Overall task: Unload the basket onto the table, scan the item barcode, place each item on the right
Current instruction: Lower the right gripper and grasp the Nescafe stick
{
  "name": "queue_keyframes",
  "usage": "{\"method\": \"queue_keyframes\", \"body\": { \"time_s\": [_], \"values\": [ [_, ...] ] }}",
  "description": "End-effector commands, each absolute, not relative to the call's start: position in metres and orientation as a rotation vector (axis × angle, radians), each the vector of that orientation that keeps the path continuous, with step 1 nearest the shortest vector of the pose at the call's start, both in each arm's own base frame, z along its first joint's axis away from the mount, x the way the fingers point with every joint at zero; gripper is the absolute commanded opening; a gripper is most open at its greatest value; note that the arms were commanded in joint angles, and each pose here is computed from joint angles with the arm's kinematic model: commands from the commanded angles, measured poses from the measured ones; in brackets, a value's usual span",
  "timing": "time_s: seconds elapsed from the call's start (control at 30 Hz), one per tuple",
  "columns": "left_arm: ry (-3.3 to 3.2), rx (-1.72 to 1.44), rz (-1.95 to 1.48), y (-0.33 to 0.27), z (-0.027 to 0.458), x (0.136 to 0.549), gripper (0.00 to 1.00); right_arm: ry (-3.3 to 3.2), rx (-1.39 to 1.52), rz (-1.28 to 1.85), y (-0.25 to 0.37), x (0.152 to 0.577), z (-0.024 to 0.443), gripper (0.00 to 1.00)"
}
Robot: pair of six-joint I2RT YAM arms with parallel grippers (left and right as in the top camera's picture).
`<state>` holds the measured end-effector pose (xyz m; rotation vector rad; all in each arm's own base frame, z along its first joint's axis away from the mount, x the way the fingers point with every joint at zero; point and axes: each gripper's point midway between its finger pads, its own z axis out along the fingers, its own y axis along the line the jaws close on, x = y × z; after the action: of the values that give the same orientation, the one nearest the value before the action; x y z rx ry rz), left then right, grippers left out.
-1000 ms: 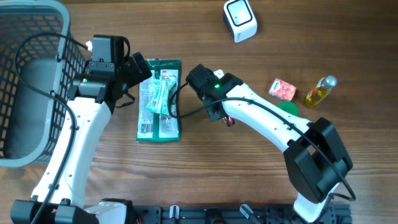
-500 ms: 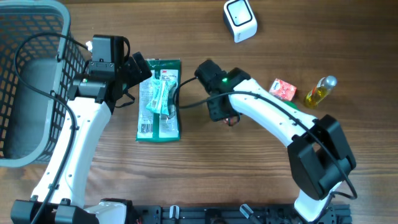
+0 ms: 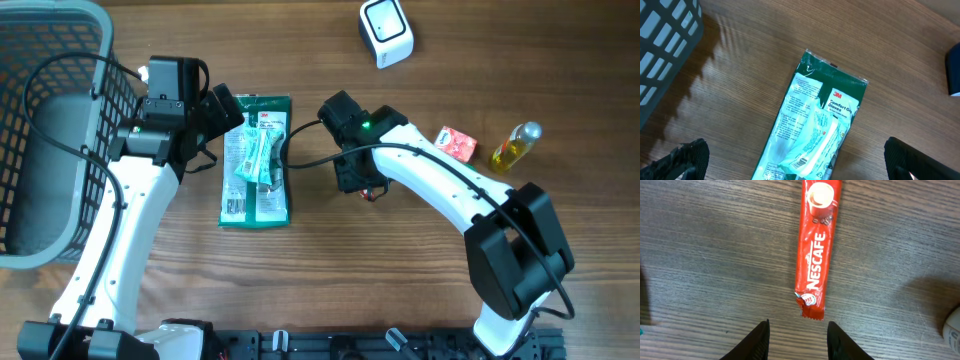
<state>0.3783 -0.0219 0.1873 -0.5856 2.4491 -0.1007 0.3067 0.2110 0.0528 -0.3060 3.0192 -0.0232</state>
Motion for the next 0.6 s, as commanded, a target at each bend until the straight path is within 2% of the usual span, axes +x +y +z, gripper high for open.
{"method": "queue_keyframes", "body": {
  "time_s": [0.0,0.07,0.27,0.57],
  "values": [
    [2.431,-0.588,-0.098,-0.02,0.194,0.38,1.0,3.056,-0.32,-0.103,0.204,0.305,0.03,0.36],
    [2.431,-0.588,-0.097,-0.02,0.194,0.38,1.0,3.061,-0.307,-0.142,0.198,0.309,0.022,0.34],
    [2.431,-0.588,-0.098,-0.02,0.194,0.38,1.0,3.105,-0.276,-0.028,0.205,0.31,0.012,0.34],
    [2.431,-0.588,-0.098,-0.02,0.194,0.38,1.0,3.103,-0.276,-0.02,0.206,0.311,0.01,0.34]
  ]
}}
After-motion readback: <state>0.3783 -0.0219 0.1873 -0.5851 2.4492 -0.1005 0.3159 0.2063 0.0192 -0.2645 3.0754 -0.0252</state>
